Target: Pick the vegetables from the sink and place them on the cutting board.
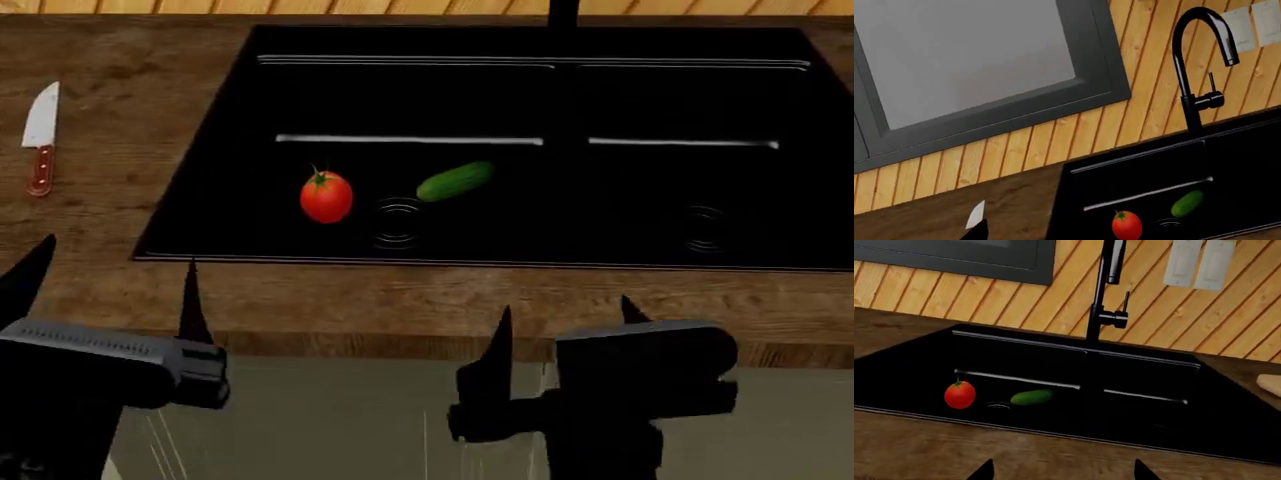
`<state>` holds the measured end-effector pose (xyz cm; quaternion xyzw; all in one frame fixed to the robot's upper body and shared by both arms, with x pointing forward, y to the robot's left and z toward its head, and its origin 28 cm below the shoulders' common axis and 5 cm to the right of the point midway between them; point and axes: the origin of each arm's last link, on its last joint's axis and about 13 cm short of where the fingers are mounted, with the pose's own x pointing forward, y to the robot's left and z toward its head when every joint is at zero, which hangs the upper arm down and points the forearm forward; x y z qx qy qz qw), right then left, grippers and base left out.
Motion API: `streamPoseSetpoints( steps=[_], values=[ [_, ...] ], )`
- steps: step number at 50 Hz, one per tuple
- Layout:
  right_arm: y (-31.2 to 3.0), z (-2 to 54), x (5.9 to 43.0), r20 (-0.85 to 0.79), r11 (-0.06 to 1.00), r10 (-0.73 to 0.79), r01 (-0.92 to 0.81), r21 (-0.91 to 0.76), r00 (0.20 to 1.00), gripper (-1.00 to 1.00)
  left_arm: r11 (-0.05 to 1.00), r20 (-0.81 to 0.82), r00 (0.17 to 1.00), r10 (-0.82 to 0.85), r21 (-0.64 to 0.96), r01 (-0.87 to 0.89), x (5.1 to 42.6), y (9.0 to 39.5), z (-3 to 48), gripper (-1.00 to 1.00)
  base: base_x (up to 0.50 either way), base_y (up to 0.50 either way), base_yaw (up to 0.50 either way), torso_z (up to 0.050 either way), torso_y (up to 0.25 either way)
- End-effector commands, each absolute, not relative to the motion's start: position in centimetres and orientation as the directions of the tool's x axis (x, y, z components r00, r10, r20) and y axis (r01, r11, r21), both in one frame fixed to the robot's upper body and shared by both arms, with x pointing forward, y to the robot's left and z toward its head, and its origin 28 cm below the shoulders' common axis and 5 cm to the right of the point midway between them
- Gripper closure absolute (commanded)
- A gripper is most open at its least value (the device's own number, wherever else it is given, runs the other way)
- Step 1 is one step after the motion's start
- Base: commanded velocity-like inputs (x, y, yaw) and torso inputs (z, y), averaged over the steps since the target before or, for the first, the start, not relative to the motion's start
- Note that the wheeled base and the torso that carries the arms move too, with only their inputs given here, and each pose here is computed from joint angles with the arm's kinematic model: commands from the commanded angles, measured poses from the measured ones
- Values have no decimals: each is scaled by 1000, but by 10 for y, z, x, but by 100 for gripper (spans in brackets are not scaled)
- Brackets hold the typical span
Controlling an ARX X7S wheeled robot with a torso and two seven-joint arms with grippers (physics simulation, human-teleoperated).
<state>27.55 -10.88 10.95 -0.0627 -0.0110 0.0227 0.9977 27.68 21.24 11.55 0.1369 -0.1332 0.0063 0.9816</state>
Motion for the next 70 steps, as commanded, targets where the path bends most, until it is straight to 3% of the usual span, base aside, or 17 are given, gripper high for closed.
streamPoseSetpoints(
  steps=[1, 11, 24, 31, 32, 33, 34, 38, 39, 43, 45, 48, 53, 57, 59, 63, 70],
  values=[
    [-128, 187, 355, -37, 971, 18, -26, -239, 999, -100, 926, 269, 961, 63, 343, -157, 358, 222, 184, -100, 0, 0, 0, 50, 0],
    [-143, 206, 423, -183, 948, -66, 5, -317, 981, -100, 906, 208, 974, 89, 389, -166, 418, 223, 225, -100, 0, 0, 0, 10, 0],
    [-130, 211, 423, -138, 947, 39, -80, -311, 990, -100, 915, 170, 977, 128, 360, -183, 420, 229, 213, -100, 481, 0, 0, 0, 0],
    [-120, 199, 427, -189, 940, 172, -218, -262, 967, -100, 935, 148, 983, 107, 321, -150, 420, 232, 208, -100, 500, 0, 0, 0, 0],
    [-118, 202, 425, -195, 919, 261, -306, -251, 945, -100, 940, 136, 989, 54, 327, -96, 419, 231, 208, -100, 500, 0, 0, 0, 0],
    [-113, 202, 419, -248, 862, 419, -469, -195, 874, -100, 935, 143, 989, -43, 355, -10, 415, 230, 208, -100, 0, 0, 0, 0, 0],
    [-114, 201, 415, -288, 837, 439, -504, -213, 851, -100, 938, 129, 989, -74, 345, 26, 413, 231, 210, -100, 0, 0, 0, 0, 0],
    [-117, 207, 405, -417, 758, 479, -604, -247, 772, -100, 922, 93, 983, -156, 371, 111, 413, 237, 219, -100, 0, 0, 0, 0, 0],
    [-118, 213, 404, -453, 721, 491, -639, -268, 744, -100, 872, 52, 959, -279, 431, 231, 407, 238, 221, -100, 0, 0, 0, 0, 0],
    [-128, 225, 390, -556, 653, 443, -678, -338, 704, -100, 730, -19, 905, -425, 584, 355, 392, 250, 228, -100, 0, 0, 0, 0, 0],
    [-133, 233, 380, -568, 627, 455, -700, -343, 686, -100, 717, -13, 886, -463, 582, 383, 386, 258, 231, -100, 0, 0, 0, 0, 0],
    [-141, 238, 360, -640, 568, 454, -755, -329, 620, -100, 608, -109, 806, -582, 601, 520, 363, 270, 224, -100, 0, 0, 0, 0, 0],
    [-150, 263, 342, -653, 538, 433, -759, -366, 621, -100, 545, -159, 755, -636, 599, 586, 345, 285, 231, -100, 0, 0, 0, 0, 0],
    [-146, 266, 327, -735, 427, 446, -844, -326, 510, -100, 478, -210, 703, -680, 600, 642, 334, 286, 234, -100, 177, 0, 0, 0, 0],
    [-145, 268, 322, -747, 419, 447, -853, -311, 492, -100, 458, -213, 686, -696, 603, 653, 331, 288, 239, -100, 500, 0, 0, 0, 0],
    [-140, 268, 327, -735, 414, 453, -849, -328, 504, -100, 492, -177, 719, -672, 619, 613, 337, 289, 238, -100, 500, 0, 0, 0, 0],
    [-132, 262, 329, -737, 379, 489, -875, -302, 466, -100, 481, -182, 706, -684, 615, 625, 336, 286, 234, -100, 500, 0, 0, 0, 0]
  ],
)
